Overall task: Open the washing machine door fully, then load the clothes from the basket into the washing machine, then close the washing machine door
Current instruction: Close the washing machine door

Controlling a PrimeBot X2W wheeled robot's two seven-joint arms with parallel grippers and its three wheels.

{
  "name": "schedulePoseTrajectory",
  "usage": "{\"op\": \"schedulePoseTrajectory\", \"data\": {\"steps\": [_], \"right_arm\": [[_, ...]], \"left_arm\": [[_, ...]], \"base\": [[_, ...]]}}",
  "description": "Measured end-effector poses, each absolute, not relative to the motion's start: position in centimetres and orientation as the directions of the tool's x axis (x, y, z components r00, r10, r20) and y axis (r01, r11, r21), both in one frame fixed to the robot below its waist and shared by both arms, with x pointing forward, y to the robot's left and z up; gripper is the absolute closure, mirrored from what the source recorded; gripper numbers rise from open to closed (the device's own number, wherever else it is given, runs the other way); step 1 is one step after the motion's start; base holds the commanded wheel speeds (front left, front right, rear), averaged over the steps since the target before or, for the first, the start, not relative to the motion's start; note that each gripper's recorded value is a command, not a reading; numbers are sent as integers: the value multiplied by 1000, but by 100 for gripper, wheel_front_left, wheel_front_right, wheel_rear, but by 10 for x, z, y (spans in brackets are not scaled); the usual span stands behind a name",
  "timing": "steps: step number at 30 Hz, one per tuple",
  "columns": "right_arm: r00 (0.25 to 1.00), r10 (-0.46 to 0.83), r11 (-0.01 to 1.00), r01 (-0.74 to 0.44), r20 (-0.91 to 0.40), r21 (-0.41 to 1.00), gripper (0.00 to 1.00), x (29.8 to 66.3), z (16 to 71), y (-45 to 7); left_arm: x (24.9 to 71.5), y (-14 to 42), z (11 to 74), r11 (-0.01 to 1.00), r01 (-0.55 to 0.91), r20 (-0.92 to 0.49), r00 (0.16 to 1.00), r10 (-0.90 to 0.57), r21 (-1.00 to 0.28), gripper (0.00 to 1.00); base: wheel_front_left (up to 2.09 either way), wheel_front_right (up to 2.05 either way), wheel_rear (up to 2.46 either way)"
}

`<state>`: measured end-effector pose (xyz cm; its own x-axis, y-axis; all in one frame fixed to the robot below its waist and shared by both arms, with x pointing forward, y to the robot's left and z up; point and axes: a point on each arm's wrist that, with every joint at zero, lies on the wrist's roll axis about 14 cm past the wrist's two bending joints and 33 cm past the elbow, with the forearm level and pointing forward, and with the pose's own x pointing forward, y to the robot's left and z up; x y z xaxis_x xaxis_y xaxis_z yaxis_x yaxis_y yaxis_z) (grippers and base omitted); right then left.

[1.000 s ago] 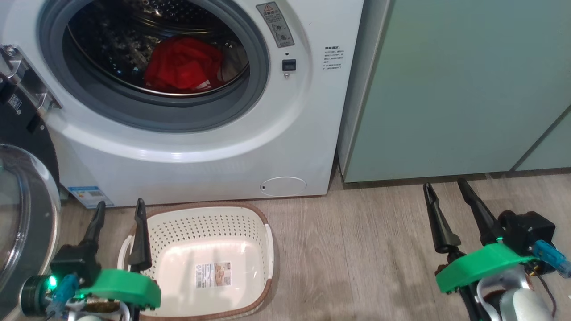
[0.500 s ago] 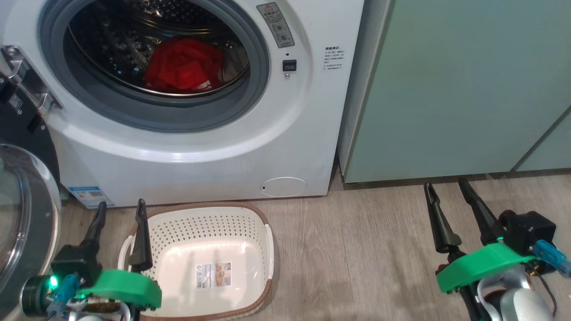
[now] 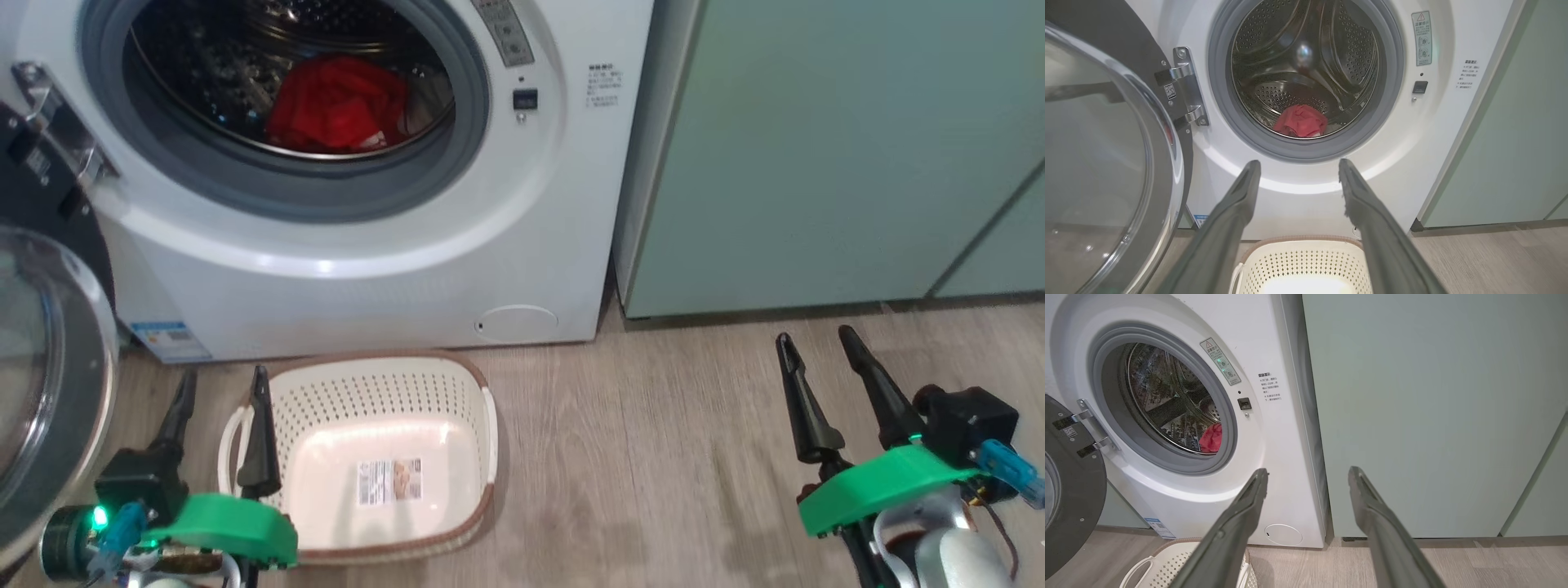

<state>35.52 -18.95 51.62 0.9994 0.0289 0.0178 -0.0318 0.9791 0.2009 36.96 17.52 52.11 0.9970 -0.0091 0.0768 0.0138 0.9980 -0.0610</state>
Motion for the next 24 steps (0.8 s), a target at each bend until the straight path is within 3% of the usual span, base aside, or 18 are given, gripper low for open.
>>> {"op": "schedulePoseTrajectory", "data": {"steps": [11,24], "right_arm": [[1000,27,979,-29,14,203,0,355,515,-190],[1000,24,977,-26,12,213,0,353,514,-190]], "left_arm": [[369,170,518,997,34,66,997,-29,-75,0],[368,170,520,997,37,72,997,-31,-73,0]], "base": [[-167,167,0],[-16,16,0]]}}
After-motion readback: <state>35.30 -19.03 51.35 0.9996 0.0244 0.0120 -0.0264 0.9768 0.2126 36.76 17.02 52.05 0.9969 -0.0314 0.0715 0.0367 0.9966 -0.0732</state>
